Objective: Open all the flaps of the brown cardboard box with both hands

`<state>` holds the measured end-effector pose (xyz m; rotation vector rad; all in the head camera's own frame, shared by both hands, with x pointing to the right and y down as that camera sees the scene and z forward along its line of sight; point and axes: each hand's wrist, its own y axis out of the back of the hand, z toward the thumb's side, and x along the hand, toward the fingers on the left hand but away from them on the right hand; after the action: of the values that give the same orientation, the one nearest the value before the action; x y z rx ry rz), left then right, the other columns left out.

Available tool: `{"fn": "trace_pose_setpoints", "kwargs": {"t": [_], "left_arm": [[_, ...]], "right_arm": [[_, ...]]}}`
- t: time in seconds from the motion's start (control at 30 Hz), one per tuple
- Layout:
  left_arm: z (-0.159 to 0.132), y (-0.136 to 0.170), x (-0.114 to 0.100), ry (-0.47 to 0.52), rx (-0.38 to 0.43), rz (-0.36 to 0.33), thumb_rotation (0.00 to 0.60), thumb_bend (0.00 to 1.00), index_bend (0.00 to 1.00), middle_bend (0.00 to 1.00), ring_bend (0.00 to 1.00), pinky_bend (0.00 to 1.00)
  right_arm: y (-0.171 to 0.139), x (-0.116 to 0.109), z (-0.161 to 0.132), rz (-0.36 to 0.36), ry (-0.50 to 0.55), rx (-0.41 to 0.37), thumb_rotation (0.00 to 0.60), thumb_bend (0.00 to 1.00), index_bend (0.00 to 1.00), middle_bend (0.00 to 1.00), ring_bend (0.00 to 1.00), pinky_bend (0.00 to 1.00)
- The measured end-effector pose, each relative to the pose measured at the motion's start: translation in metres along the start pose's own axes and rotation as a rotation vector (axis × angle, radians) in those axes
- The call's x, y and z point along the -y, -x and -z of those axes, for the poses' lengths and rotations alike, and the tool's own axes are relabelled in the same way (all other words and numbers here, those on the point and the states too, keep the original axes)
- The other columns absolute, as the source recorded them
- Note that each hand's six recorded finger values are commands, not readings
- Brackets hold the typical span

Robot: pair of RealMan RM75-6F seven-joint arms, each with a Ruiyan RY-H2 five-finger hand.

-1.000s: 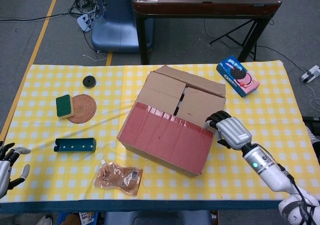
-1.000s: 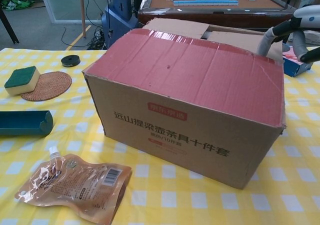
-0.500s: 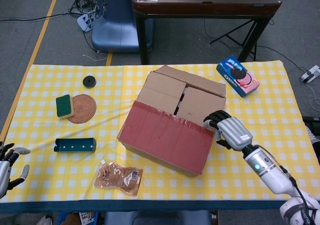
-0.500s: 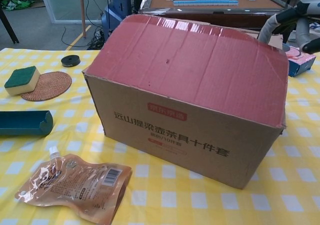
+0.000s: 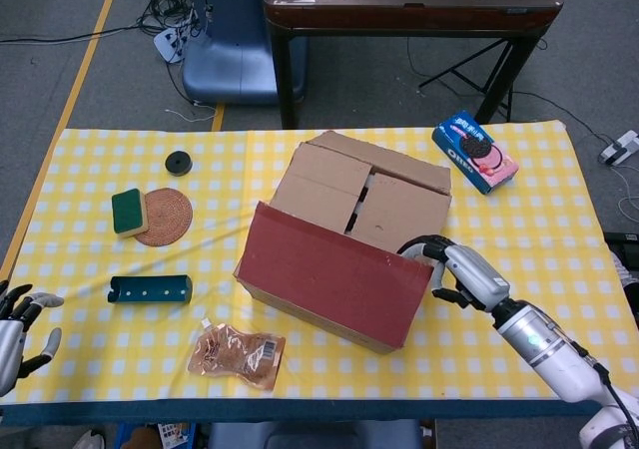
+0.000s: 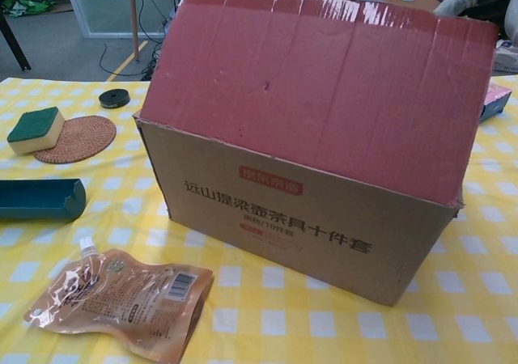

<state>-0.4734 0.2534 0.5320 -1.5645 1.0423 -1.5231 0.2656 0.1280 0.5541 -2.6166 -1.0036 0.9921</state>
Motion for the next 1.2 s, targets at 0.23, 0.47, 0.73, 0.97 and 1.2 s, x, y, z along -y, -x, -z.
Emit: {"fn": "trace_pose_setpoints", "kwargs": {"t": [0.23,0.47,0.73,0.97,1.2], "left_arm": [[-0.001,0.000,0.000,-0.002,0.002,0.001,0.600,0.44,0.42,0.32,0.16,0.00],[0.000,0.001,-0.001,-0.005,-0.001,-0.001,0.600,0.44,0.42,0.32,0.16,0.00],[0.001,0.002,-0.003,-0.008,-0.005,-0.003,0.600,0.44,0.42,0.32,0.16,0.00],[0.001,0.003,-0.004,-0.011,-0.005,-0.007,0.600,0.44,0.42,0.32,0.16,0.00],[-0.001,0.003,-0.005,-0.012,-0.001,-0.008,0.600,0.44,0.42,0.32,0.16,0.00]], "right_arm": [[-0.008,0.007,-0.010,-0.074,0.219,-0.053,0.600,0.81,0.36,0.28,0.17,0.12],[-0.017,0.020,-0.019,-0.180,0.371,-0.110,0.600,0.37,0.36,0.27,0.17,0.12],[-0.024,0.031,-0.025,-0.267,0.416,-0.164,0.600,0.23,0.34,0.27,0.17,0.12],[-0.030,0.034,-0.031,-0.317,0.449,-0.171,0.600,0.21,0.32,0.27,0.17,0.12],[-0.041,0.035,-0.036,-0.387,0.443,-0.175,0.600,0.33,0.29,0.26,0.17,0.12]]}}
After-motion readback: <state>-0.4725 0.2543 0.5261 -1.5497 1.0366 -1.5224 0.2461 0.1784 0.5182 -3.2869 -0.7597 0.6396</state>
